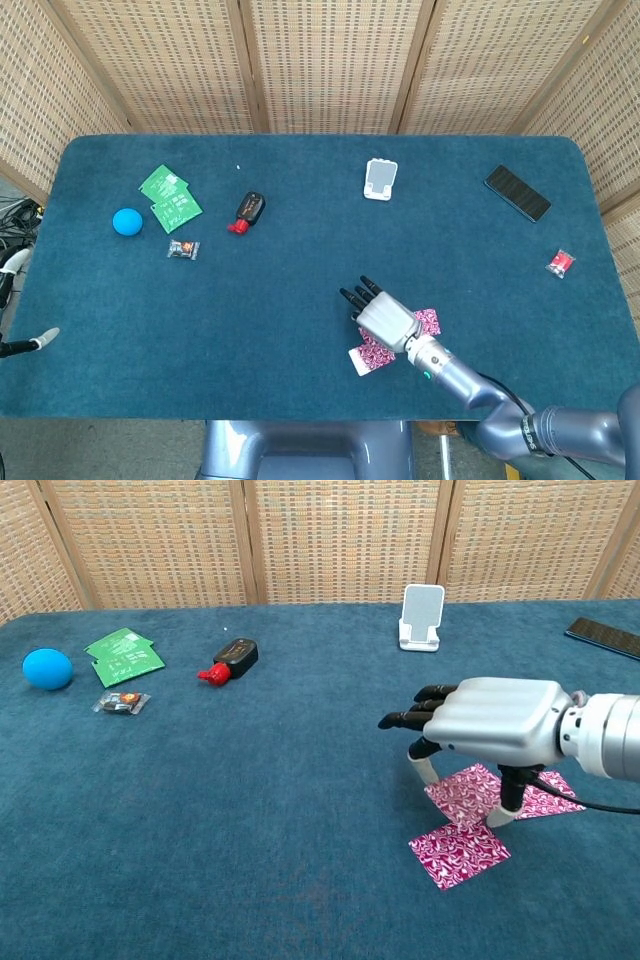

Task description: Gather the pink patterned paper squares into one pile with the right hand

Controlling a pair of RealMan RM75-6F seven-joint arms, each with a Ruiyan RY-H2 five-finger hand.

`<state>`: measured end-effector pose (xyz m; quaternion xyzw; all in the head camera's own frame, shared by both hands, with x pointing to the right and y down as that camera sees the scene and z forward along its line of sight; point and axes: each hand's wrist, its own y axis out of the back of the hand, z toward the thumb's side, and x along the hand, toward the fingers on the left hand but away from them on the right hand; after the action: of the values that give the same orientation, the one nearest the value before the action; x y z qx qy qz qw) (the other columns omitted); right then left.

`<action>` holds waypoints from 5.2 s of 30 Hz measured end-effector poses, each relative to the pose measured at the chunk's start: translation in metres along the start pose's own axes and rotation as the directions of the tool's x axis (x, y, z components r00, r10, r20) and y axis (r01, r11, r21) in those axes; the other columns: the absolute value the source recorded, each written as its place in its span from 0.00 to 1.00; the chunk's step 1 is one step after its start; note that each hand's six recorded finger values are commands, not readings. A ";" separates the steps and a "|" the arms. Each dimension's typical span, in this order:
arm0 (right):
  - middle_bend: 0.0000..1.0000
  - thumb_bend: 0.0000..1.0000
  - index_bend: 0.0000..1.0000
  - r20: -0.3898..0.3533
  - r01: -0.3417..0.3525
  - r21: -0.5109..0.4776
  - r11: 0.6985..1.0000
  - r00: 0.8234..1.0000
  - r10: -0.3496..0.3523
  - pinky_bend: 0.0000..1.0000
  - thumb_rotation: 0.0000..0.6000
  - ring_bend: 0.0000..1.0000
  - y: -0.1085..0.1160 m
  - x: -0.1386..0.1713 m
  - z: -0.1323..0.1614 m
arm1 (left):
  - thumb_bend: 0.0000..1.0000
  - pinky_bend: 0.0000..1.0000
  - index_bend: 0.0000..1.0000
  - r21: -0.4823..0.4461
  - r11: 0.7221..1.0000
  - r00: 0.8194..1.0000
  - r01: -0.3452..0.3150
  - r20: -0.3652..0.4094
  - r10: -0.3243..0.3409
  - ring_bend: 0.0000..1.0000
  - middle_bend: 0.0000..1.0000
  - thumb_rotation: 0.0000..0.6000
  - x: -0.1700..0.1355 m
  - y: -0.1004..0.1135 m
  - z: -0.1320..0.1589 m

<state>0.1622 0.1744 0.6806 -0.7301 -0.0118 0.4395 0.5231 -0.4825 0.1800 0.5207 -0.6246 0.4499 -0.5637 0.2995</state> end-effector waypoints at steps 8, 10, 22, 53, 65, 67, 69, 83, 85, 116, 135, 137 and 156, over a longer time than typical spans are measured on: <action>0.06 0.29 0.60 -0.020 -0.007 0.001 1.000 1.000 0.007 0.10 1.00 0.16 -0.004 0.003 0.025 | 0.00 0.00 0.00 0.001 1.000 1.000 0.004 0.000 -0.004 0.00 0.00 1.00 0.000 -0.001 0.000; 0.07 0.29 0.61 -0.013 -0.011 -0.008 1.000 1.000 0.011 0.13 1.00 0.17 -0.005 0.001 0.029 | 0.00 0.00 0.00 0.002 1.000 1.000 0.004 -0.001 -0.004 0.00 0.00 1.00 0.000 -0.001 0.000; 0.05 0.29 0.62 0.044 -0.007 0.023 1.000 0.999 0.006 0.14 1.00 0.18 -0.009 -0.006 0.043 | 0.00 0.00 0.00 0.003 1.000 1.000 0.007 -0.008 -0.007 0.00 0.00 1.00 0.001 -0.001 -0.002; 0.00 0.26 0.47 0.089 -0.093 -0.008 0.996 0.992 0.094 0.13 1.00 0.18 -0.021 0.002 0.044 | 0.00 0.00 0.00 -0.001 1.000 1.000 0.006 -0.007 -0.006 0.00 0.00 1.00 0.000 0.000 -0.002; 0.00 0.20 0.38 0.085 -0.085 -0.009 0.996 0.993 0.085 0.13 1.00 0.18 -0.017 0.002 0.045 | 0.00 0.00 0.00 0.000 1.000 1.000 0.007 -0.005 -0.007 0.00 0.00 1.00 0.000 0.000 -0.001; 0.00 0.20 0.38 0.085 -0.085 -0.008 0.996 0.993 0.086 0.13 1.00 0.18 -0.017 0.002 0.045 | 0.00 0.00 0.00 -0.001 1.000 1.000 0.006 -0.005 -0.006 0.00 0.00 1.00 0.000 0.000 -0.001; 0.00 0.20 0.38 0.086 -0.085 -0.008 0.996 0.993 0.085 0.13 1.00 0.18 -0.017 0.002 0.045 | 0.00 0.00 0.00 -0.001 1.000 1.000 0.006 -0.005 -0.006 0.00 0.00 1.00 0.000 0.000 -0.002; 0.00 0.20 0.38 0.236 -0.017 -0.040 0.999 0.971 0.026 0.12 1.00 0.18 0.015 0.018 -0.021 | 0.00 0.00 0.00 -0.005 1.000 1.000 0.003 -0.005 -0.003 0.00 0.00 1.00 -0.001 0.001 -0.002; 0.00 0.19 0.37 0.273 -0.032 -0.052 0.998 0.961 0.045 0.12 1.00 0.18 0.009 0.022 -0.036 | 0.00 0.00 0.00 -0.004 1.000 1.000 0.002 -0.004 -0.002 0.00 0.00 1.00 -0.001 0.001 -0.002; 0.00 0.17 0.38 0.325 -0.120 -0.129 0.984 0.933 0.156 0.12 1.00 0.18 -0.060 0.028 -0.062 | 0.00 0.00 0.00 0.008 1.000 1.000 0.006 -0.006 -0.006 0.00 0.00 1.00 0.000 -0.002 0.000; 0.00 0.17 0.41 0.324 -0.149 -0.114 0.982 0.929 0.179 0.12 1.00 0.18 -0.070 0.023 -0.066 | 0.00 0.00 0.00 0.009 1.000 1.000 0.007 -0.006 -0.007 0.00 0.00 1.00 0.001 -0.003 0.001; 0.00 0.17 0.41 0.324 -0.151 -0.114 0.982 0.929 0.180 0.12 1.00 0.18 -0.071 0.023 -0.066 | 0.00 0.00 0.00 0.010 1.000 1.000 0.007 -0.007 -0.007 0.00 0.00 1.00 0.001 -0.003 0.000; 0.01 0.22 0.57 0.318 -0.121 -0.130 0.984 0.935 0.157 0.13 1.00 0.18 -0.070 0.023 -0.066 | 0.00 0.00 0.00 0.007 1.000 1.000 0.006 -0.007 -0.006 0.00 0.00 1.00 0.000 -0.003 0.001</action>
<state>0.2502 0.1670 0.7249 -0.6734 -0.0704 0.5890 0.4413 -0.4813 0.1808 0.5230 -0.6230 0.4468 -0.5684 0.2986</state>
